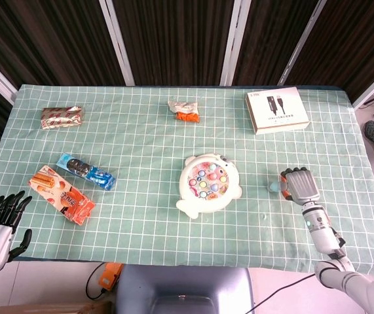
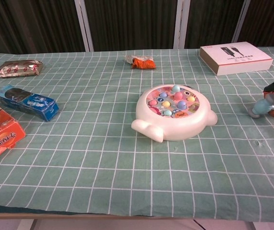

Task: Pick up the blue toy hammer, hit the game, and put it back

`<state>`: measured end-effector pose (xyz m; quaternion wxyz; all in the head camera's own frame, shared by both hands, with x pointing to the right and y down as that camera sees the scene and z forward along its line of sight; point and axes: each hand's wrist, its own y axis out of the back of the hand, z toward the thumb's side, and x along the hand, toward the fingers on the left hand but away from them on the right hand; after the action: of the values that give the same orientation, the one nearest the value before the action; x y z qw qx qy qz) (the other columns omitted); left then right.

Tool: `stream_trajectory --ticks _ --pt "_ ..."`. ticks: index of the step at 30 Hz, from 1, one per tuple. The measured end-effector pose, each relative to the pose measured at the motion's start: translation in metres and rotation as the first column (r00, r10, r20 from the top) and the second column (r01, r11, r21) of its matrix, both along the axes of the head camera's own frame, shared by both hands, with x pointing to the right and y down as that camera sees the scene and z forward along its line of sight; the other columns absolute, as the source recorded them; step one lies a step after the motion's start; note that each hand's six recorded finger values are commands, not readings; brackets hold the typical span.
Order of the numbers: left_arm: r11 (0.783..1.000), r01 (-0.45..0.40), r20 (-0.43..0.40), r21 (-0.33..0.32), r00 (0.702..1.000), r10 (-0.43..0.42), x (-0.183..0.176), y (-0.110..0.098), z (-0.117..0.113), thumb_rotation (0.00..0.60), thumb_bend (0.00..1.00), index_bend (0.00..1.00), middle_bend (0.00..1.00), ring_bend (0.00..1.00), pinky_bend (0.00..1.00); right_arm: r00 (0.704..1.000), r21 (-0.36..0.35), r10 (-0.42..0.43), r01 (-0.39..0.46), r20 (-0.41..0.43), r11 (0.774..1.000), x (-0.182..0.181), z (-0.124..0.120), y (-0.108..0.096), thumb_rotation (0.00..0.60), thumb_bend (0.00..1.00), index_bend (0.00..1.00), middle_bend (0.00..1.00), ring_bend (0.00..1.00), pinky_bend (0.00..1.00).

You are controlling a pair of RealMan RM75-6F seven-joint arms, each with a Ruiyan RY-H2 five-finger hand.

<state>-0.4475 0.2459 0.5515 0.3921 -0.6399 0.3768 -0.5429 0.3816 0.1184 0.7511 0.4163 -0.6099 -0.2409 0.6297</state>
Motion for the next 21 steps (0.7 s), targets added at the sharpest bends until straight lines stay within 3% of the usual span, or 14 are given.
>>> stream_trajectory --ticks 21 --pt "1.000 0.000 0.000 -0.002 1.000 0.000 0.0003 0.0001 0.0005 0.600 0.48 0.01 0.00 0.00 0.01 0.999 -0.003 0.032 -0.032 -0.028 0.999 0.0094 0.0003 -0.0038 0.600 0.43 0.57 0.49 0.46 0.51"
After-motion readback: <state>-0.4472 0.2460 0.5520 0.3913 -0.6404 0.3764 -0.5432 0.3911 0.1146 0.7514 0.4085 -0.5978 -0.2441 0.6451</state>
